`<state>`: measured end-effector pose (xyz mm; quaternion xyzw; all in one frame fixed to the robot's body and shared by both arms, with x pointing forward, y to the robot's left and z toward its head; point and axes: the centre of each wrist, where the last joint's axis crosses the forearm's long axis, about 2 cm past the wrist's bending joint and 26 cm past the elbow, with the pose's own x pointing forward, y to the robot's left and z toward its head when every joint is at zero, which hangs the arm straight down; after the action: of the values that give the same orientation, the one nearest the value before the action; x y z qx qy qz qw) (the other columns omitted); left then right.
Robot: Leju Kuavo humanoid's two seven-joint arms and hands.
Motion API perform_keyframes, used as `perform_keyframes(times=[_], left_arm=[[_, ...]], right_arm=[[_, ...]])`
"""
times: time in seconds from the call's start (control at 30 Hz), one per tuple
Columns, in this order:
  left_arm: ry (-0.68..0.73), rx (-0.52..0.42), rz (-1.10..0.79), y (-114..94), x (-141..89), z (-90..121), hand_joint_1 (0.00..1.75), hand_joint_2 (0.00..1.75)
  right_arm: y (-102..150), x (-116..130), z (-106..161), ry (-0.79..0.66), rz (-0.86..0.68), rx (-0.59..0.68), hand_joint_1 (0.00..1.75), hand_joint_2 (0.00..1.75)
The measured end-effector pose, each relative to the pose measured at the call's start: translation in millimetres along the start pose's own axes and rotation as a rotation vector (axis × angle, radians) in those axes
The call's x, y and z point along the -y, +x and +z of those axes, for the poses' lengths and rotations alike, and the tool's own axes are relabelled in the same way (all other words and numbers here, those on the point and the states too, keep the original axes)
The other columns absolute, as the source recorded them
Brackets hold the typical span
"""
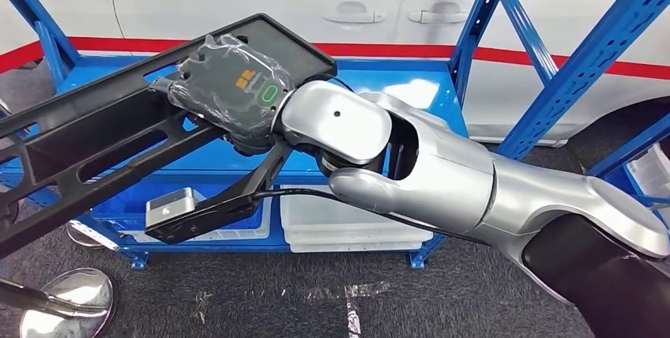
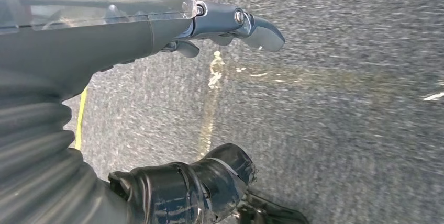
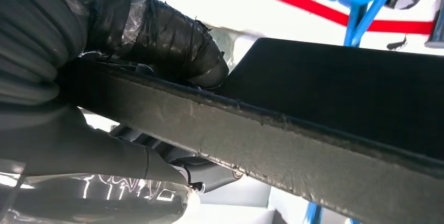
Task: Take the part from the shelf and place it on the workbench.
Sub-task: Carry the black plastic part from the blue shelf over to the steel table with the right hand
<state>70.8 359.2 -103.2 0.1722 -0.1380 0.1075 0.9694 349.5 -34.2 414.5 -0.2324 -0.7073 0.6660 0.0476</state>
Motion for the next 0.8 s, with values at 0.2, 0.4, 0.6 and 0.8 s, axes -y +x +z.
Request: perform_keyframes(times=[0.2, 0.4, 0.6, 0.8], left_arm=[[0.0, -0.003, -0.006, -0.4, 0.2, 0.1, 0.0, 1.75], [0.003, -0.011, -0.011, -1.8, -0.7, 0.1, 0.0, 1.75], [0.003, -0.01, -0.013, -0.1, -1.2, -0.2, 0.0, 1.75], [0.004, -0.011, -0.017, 1.0, -2.9, -0.8, 0.0, 1.75]], right_arm=[[1.8, 1.0, -0.7, 0.005, 0.001, 0.007, 1.75, 1.75], [2.6, -0.2, -0.8, 0.017, 0.0, 0.009, 1.75, 1.75], [3.5, -1.6, -0.9, 0.02, -0.003, 0.011, 1.75, 1.75], [3.0, -2.4, -0.6, 0.022, -0.008, 0.009, 1.75, 1.75]])
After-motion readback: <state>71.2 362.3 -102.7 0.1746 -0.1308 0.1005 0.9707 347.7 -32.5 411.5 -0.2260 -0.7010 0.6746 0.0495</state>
